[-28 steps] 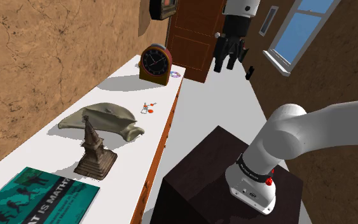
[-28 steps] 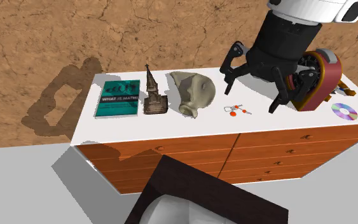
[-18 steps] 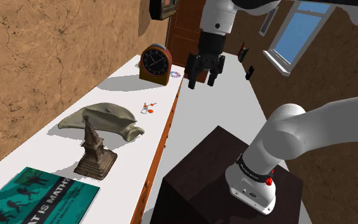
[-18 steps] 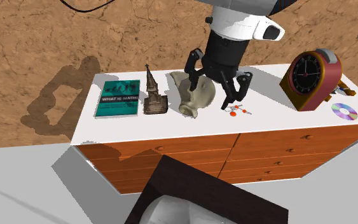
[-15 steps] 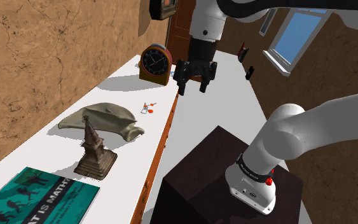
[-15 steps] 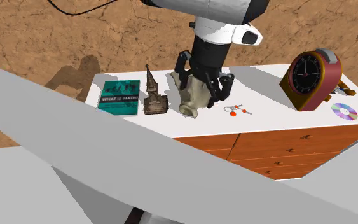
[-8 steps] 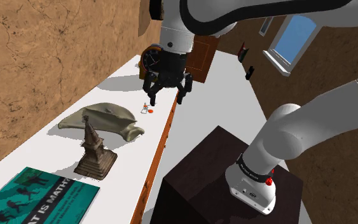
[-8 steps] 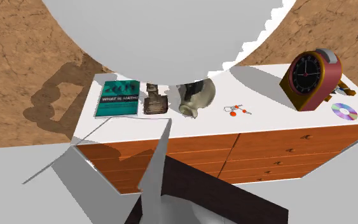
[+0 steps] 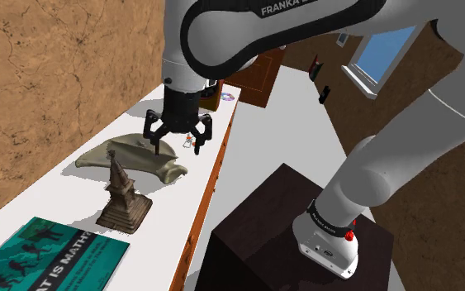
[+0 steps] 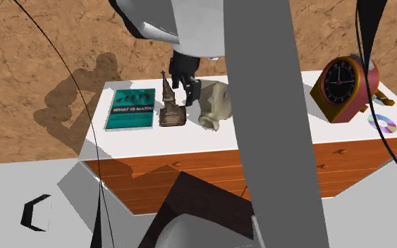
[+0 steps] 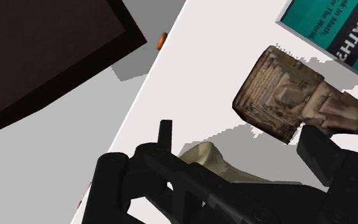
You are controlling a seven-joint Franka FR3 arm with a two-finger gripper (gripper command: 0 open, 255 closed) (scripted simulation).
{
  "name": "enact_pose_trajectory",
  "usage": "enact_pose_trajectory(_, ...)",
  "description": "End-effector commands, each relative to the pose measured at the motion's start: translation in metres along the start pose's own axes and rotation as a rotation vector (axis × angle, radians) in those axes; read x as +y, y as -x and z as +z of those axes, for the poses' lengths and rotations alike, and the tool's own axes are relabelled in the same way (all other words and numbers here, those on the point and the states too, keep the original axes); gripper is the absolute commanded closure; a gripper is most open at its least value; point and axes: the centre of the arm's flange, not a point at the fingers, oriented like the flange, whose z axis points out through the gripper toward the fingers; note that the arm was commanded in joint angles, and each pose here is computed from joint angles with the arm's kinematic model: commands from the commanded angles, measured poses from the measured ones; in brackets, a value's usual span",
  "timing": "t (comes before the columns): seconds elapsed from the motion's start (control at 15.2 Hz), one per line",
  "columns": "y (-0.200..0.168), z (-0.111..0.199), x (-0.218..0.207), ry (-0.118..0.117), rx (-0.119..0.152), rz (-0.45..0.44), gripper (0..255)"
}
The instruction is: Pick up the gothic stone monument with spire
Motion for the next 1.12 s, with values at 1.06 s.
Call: enact_pose_trajectory(1.06, -0.039, 0.105, -0.118, -0.028, 0.007, 0.217, 0)
